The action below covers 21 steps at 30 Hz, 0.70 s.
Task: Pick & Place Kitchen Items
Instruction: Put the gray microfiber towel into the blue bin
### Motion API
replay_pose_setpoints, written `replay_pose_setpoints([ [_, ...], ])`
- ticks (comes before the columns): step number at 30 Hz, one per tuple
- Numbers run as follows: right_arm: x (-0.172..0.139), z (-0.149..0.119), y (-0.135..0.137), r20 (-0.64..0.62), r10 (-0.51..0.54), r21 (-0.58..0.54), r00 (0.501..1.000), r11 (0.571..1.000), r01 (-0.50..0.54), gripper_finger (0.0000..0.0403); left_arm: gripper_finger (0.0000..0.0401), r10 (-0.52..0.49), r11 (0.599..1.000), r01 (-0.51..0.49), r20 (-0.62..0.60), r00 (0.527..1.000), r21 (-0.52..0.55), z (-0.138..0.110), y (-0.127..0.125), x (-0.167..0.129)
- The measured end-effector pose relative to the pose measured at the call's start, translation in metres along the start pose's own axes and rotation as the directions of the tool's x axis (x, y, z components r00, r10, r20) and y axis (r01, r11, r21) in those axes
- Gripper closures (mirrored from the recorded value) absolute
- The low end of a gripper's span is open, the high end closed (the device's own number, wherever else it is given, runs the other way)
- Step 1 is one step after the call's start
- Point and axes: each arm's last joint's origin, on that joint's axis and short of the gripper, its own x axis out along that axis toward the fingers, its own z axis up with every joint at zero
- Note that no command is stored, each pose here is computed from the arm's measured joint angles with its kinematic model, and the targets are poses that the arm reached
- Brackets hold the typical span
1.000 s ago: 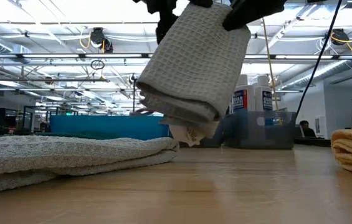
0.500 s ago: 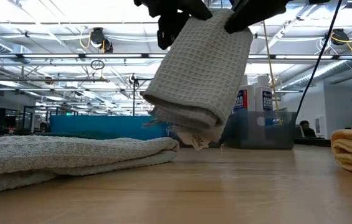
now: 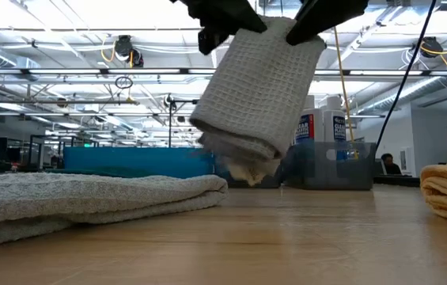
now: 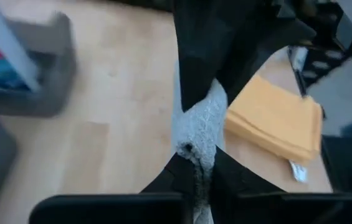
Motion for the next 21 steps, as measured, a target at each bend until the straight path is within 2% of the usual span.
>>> replay_pose_setpoints([
  [3, -0.016, -0.003, -0.008, -0.014, -0.051, 0.075, 0.999, 0.996, 0.051, 0.0322, 0.0387, 0.063, 0.998, -0.063, 0.028, 0.998, -0.007, 0.005, 0.002, -0.015],
  [7, -0.039, -0.009, -0.019, -0.016, -0.048, 0.171, 0.999, 0.984, 0.050, 0.0285, 0.0385, 0.206, 0.979, -0.205, 0.097, 0.974, -0.025, 0.012, 0.004, -0.043],
  [13, -0.063, -0.022, -0.028, 0.029, -0.048, 0.242, 0.998, 0.970, 0.040, 0.0263, 0.0387, 0.343, 0.939, -0.337, 0.156, 0.926, -0.062, 0.014, 0.004, -0.078],
  [18, -0.069, -0.036, -0.030, 0.054, -0.054, 0.278, 0.997, 0.960, 0.037, 0.0267, 0.0387, 0.486, 0.873, -0.466, 0.193, 0.852, -0.142, 0.011, 0.008, -0.100],
  [21, -0.066, -0.044, -0.028, 0.075, -0.055, 0.287, 0.996, 0.958, 0.032, 0.0273, 0.0387, 0.579, 0.814, -0.544, 0.224, 0.784, -0.202, 0.009, 0.011, -0.111],
])
